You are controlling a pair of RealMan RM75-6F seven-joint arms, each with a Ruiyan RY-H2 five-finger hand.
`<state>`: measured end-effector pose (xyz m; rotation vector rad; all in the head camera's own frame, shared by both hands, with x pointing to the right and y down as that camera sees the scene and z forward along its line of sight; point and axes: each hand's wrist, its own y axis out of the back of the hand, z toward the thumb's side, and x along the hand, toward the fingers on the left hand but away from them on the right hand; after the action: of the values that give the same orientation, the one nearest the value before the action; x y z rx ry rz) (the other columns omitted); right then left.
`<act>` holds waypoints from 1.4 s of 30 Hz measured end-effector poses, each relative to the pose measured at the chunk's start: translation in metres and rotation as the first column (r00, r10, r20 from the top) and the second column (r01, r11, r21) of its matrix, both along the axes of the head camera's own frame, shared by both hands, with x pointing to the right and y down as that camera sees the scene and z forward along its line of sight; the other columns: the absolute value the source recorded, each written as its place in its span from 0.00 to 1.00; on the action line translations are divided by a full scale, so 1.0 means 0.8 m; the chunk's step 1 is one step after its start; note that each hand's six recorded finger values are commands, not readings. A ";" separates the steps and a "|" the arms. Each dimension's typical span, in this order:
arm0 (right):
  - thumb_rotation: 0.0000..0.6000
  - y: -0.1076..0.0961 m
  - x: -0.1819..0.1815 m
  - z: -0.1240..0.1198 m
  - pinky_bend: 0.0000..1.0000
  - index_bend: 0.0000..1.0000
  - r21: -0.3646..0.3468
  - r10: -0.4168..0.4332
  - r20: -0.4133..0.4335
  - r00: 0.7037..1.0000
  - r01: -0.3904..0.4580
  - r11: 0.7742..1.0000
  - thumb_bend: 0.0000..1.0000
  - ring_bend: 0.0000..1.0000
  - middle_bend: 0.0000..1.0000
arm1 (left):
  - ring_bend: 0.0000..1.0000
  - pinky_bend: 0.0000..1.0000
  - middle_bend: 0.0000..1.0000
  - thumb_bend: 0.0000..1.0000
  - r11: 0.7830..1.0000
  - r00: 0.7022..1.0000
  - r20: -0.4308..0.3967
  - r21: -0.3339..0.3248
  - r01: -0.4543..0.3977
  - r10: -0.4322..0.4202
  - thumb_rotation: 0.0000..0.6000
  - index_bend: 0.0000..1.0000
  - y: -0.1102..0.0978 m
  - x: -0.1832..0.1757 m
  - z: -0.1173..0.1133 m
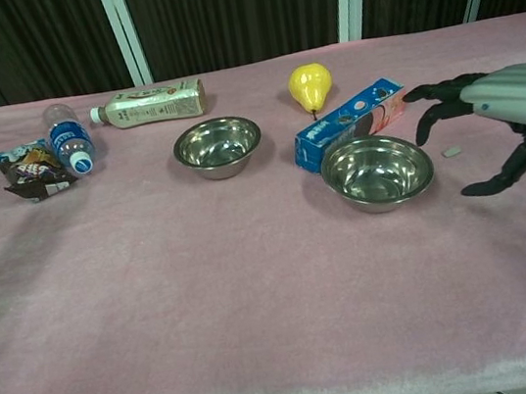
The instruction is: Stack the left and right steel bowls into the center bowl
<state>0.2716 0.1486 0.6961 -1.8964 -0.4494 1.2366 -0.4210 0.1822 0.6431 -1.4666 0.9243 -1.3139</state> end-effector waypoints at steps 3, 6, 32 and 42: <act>1.00 -0.003 -0.012 0.010 0.00 0.53 -0.008 -0.005 0.019 1.000 0.005 1.000 0.37 0.00 0.00 | 0.00 0.06 0.08 0.39 1.000 1.000 0.003 0.002 0.009 -0.009 1.00 0.00 -0.001 -0.006 -0.001; 1.00 -0.004 -0.023 0.018 0.00 0.58 -0.018 -0.016 0.033 0.999 0.016 1.000 0.38 0.00 0.00 | 0.00 0.06 0.08 0.39 1.000 1.000 0.001 -0.004 0.018 -0.018 1.00 0.00 0.000 -0.009 0.001; 1.00 -0.061 -0.090 0.010 0.00 0.74 0.103 -0.088 0.064 0.994 0.081 0.991 0.62 0.00 0.04 | 0.00 0.06 0.08 0.39 0.998 0.998 -0.032 0.021 0.051 -0.051 1.00 0.00 0.008 -0.023 -0.009; 1.00 -0.133 -0.166 -0.032 0.00 0.73 0.260 -0.108 0.045 0.993 0.093 0.961 0.62 0.00 0.04 | 0.00 0.06 0.08 0.39 0.996 0.995 -0.054 0.037 0.081 -0.078 1.00 0.00 0.010 -0.037 -0.017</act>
<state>0.1391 0.0424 0.6706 -1.7148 -0.5121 1.0060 -0.4506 0.1903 0.6297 -1.4534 1.0466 -1.3127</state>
